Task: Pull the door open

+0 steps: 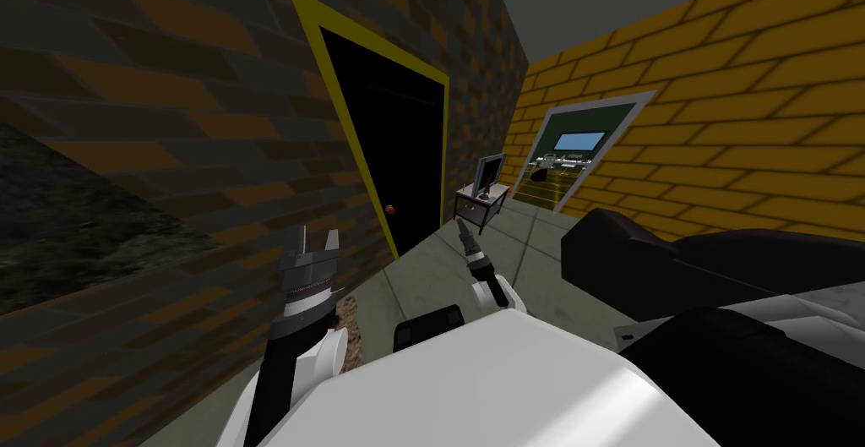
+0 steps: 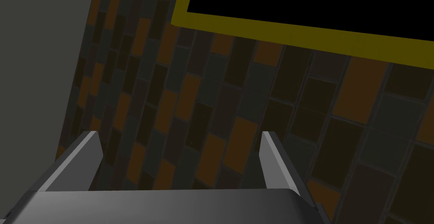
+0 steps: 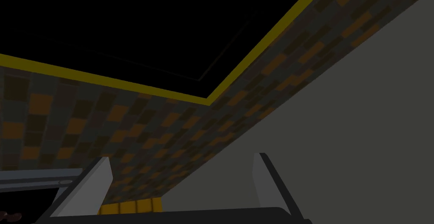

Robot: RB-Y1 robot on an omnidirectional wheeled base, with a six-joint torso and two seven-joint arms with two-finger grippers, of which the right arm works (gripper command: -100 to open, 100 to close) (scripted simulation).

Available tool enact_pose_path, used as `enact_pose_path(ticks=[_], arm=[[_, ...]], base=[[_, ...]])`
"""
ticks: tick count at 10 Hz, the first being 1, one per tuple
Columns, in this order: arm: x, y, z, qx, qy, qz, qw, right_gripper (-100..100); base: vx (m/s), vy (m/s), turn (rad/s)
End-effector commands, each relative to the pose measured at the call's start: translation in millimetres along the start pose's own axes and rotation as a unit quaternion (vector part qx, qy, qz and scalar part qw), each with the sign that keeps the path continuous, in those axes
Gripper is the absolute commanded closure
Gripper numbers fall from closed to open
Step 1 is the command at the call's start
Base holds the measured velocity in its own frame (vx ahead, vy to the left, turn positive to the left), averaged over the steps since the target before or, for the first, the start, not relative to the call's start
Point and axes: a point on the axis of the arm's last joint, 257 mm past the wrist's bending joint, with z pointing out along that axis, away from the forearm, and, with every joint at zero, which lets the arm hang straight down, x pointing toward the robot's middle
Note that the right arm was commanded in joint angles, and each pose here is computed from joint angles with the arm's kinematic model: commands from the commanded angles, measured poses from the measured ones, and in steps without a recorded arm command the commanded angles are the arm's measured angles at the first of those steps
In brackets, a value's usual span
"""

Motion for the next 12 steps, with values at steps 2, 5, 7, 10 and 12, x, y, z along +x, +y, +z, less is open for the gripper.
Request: enact_pose_path(ticks=[2, 5, 7, 10, 12], arm=[[12.9, -10.7, -1.6, 0.002, 0.017, -0.029, 0.9994, -100], [30.2, -22.9, -5.0, 0.005, 0.038, -0.061, 0.9974, -100], [41.7, -30.8, -7.8, 0.005, 0.053, -0.083, 0.9952, -100], [59.5, -42.5, -12.6, 0.005, 0.075, -0.115, 0.9905, -100], [71.5, -50.1, -16.3, 0.004, 0.091, -0.137, 0.9865, -100]], base=[[0.075, 0.048, -0.024], [0.094, 0.036, -0.030], [0.084, 0.039, -0.030], [0.086, 0.046, -0.033], [0.091, 0.038, -0.031]])
